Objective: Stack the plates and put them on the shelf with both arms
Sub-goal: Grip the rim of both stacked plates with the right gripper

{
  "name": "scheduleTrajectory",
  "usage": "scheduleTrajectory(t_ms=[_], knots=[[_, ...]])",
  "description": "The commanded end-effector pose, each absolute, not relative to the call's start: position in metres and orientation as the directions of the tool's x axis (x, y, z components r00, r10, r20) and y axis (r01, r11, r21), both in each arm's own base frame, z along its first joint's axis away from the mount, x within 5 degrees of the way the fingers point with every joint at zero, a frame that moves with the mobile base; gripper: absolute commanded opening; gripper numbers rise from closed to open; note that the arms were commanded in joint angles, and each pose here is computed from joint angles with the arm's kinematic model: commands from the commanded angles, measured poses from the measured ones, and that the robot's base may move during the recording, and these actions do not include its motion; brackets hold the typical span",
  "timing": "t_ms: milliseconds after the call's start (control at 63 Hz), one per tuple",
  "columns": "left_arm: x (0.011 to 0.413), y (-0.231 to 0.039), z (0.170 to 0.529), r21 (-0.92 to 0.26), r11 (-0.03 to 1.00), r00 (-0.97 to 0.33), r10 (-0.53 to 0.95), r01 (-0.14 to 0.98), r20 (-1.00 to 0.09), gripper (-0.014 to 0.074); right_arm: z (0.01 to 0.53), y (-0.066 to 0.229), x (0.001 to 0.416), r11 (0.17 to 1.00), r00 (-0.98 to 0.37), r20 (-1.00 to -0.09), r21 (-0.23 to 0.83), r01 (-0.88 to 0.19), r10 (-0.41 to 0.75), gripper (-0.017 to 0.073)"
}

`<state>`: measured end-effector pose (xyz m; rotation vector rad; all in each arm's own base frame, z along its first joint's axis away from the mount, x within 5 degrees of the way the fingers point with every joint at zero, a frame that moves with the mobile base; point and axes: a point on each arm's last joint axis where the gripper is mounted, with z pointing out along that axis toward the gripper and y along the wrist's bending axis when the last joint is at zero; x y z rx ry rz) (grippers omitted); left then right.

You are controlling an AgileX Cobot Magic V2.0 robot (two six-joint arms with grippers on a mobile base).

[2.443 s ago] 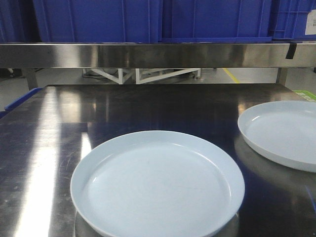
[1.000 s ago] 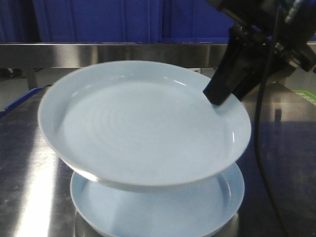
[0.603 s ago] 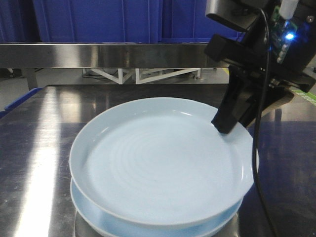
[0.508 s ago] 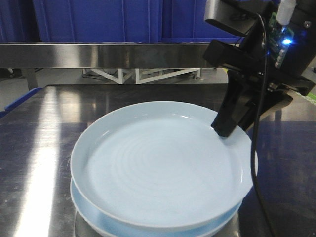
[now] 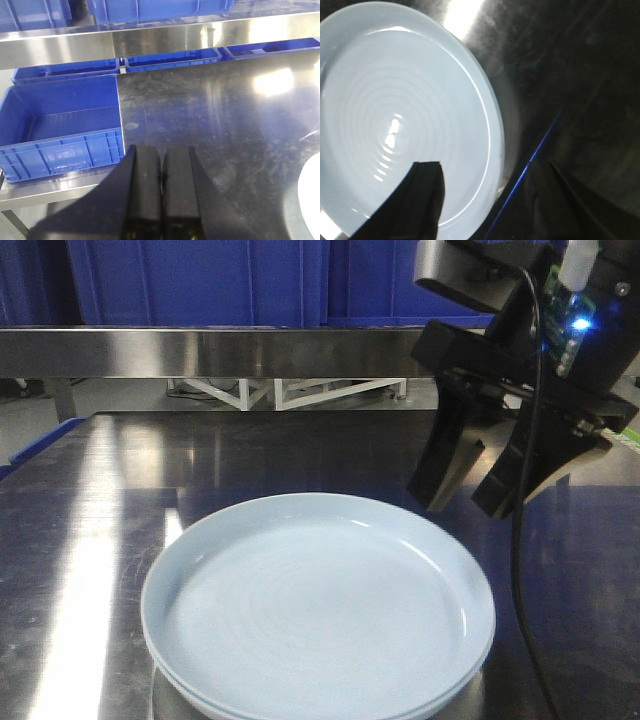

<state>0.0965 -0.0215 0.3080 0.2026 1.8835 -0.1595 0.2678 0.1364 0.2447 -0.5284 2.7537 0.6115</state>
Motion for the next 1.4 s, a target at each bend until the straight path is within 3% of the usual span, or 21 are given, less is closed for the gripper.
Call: scheduleTrajectory(t_ms=[0,492,968,1126,1380], knots=[[0.098,-0.022,0.325,-0.026,0.976,-0.209,0.021,0.218,-0.978,0.0084,0.272,0.136,0.264,0.831,-0.866,-0.424,0.357,-0.427,-0.263,0.0505],[0.098,-0.022,0.325,-0.026,0.976,-0.209,0.021,0.218,-0.978,0.0084,0.27,0.134,0.264,0.838,-0.85,-0.429,0.302,-0.455,-0.307,0.05],[0.098,-0.022,0.324,-0.026,0.975,-0.211,0.021,0.219,-0.977,0.0084,0.224,0.155,0.278,0.837,-0.879,-0.317,0.31,-0.45,-0.355,0.0491],[0.098,-0.022,0.324,-0.026,0.975,-0.211,0.021,0.219,-0.977,0.0084,0.219,0.156,0.279,0.839,-0.884,-0.303,0.311,-0.446,-0.357,0.0368],[0.098,-0.022,0.324,-0.026,0.975,-0.211,0.021,0.219,-0.977,0.0084,0.219,0.156,0.278,0.837,-0.885,-0.289,0.315,-0.447,-0.364,0.0045]])
